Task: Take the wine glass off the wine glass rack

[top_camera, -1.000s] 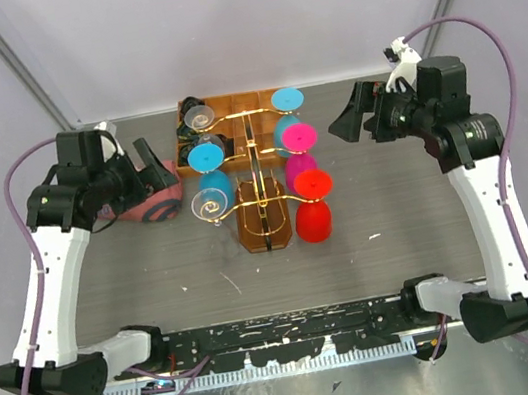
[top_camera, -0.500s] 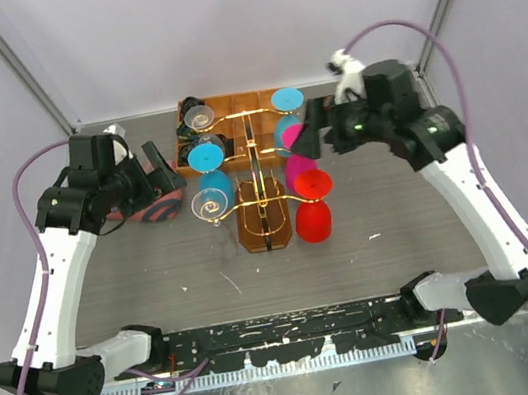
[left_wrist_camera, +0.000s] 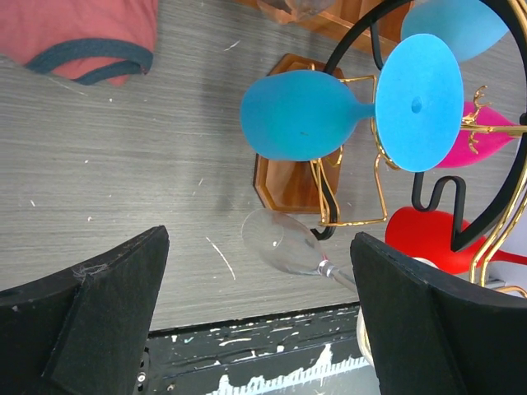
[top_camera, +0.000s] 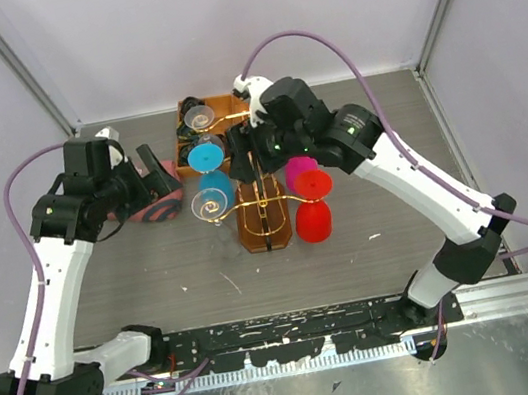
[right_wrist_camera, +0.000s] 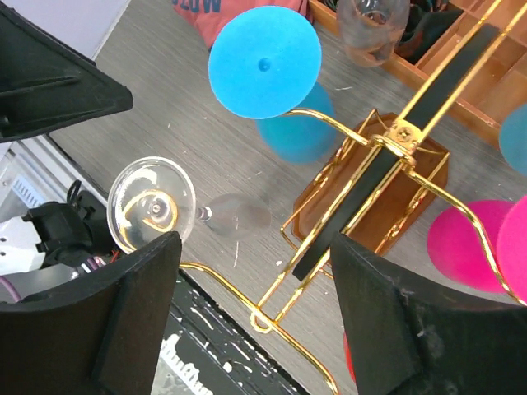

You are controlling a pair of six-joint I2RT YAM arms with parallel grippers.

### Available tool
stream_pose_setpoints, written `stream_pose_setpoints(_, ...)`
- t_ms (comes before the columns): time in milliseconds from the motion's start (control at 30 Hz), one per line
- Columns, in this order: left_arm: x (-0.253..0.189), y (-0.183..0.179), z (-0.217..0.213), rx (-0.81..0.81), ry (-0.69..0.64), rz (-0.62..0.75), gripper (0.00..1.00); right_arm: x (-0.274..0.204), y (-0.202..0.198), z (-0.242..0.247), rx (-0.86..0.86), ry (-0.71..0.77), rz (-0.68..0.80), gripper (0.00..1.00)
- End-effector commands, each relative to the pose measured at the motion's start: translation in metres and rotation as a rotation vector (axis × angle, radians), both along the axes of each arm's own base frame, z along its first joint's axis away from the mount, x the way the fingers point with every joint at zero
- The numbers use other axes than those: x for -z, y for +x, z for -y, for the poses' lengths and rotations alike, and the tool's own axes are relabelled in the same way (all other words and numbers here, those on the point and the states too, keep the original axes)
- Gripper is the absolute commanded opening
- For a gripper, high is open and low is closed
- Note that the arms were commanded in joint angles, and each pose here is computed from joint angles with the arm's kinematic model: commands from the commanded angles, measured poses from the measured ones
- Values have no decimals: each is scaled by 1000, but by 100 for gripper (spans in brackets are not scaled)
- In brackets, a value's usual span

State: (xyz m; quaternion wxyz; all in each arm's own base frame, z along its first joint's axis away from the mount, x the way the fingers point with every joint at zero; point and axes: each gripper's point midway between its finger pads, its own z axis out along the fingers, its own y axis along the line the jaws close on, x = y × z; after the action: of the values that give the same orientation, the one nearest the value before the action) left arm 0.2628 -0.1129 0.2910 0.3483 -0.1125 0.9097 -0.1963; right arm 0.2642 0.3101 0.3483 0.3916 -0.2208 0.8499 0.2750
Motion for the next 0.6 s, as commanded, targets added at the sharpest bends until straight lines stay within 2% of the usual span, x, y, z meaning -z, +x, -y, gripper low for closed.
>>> stream_pose_setpoints(0, -1, -6, -7, -11, 34, 1, 98, -23, 7, 3, 75, 21, 59, 75)
stream_pose_setpoints(133, -1, -12, -15, -24, 65, 3, 98, -33, 31, 56, 295, -56, 153, 75)
stream_pose_setpoints(233, -1, -15, -16, -25, 66, 9, 98, -32, 52, 94, 374, -78, 145, 79)
stream_pose_setpoints(300, 1, -16, -15, -21, 59, 0, 98, -28, 65, 112, 408, -116, 141, 82)
stream_pose_setpoints(433, 7, -18, -13, -19, 49, -22, 98, -21, 76, 122, 402, -165, 116, 95)
stream_pose_setpoints(567, 11, -22, -16, -26, 56, -27, 98, -12, 85, 136, 455, -211, 119, 95)
